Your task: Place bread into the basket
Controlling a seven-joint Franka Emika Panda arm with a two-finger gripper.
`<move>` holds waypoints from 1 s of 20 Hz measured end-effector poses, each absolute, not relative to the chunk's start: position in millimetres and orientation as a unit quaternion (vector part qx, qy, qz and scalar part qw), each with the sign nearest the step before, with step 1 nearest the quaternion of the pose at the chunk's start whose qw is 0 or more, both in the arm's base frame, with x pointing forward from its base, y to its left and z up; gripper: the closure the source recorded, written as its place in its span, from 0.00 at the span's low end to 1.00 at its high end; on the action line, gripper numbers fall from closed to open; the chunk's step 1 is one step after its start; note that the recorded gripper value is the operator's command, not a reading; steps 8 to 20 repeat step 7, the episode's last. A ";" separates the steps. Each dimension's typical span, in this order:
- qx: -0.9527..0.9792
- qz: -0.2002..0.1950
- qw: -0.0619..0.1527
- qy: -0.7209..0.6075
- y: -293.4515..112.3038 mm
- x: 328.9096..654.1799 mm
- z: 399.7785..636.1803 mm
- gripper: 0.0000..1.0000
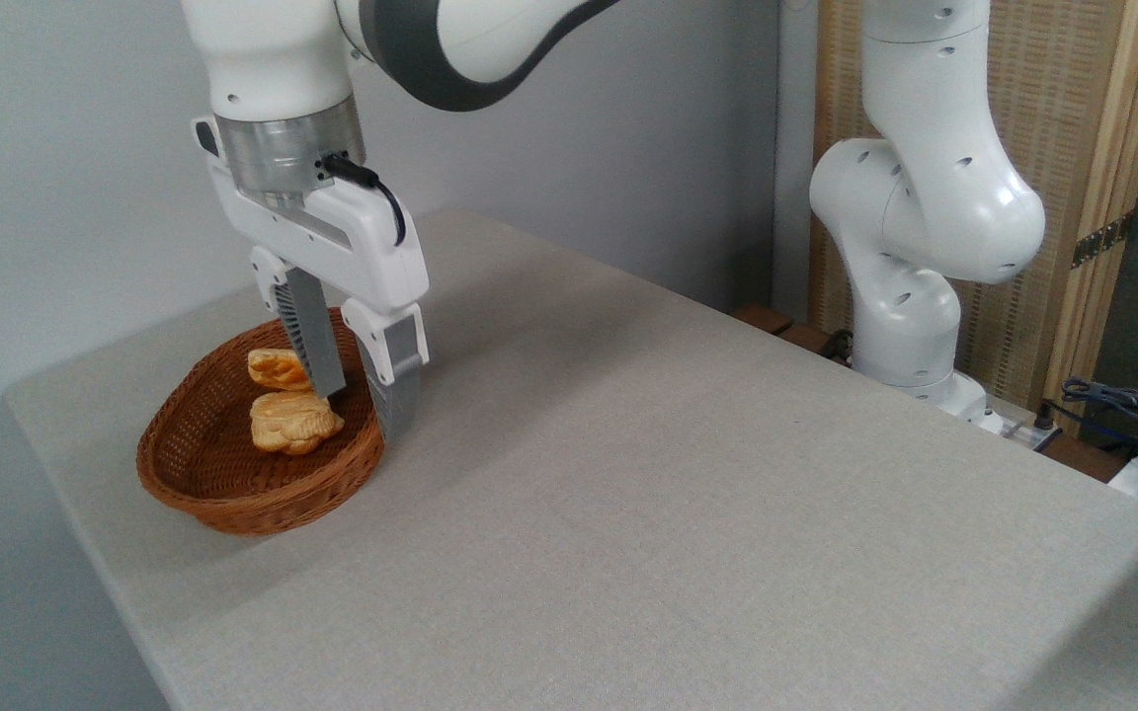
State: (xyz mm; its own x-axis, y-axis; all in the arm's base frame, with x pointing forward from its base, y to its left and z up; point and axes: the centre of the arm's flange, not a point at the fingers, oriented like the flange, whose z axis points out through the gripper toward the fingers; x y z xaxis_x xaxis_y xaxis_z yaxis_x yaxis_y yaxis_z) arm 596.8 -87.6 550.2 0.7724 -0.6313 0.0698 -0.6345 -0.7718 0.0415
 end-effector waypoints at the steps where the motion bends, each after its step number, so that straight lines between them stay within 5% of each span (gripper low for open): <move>1: 0.937 0.022 0.031 -0.348 -81.0 596.8 549.3 0.00; 20: 0.925 0.010 0.032 -0.380 -62.3 596.2 546.8 0.00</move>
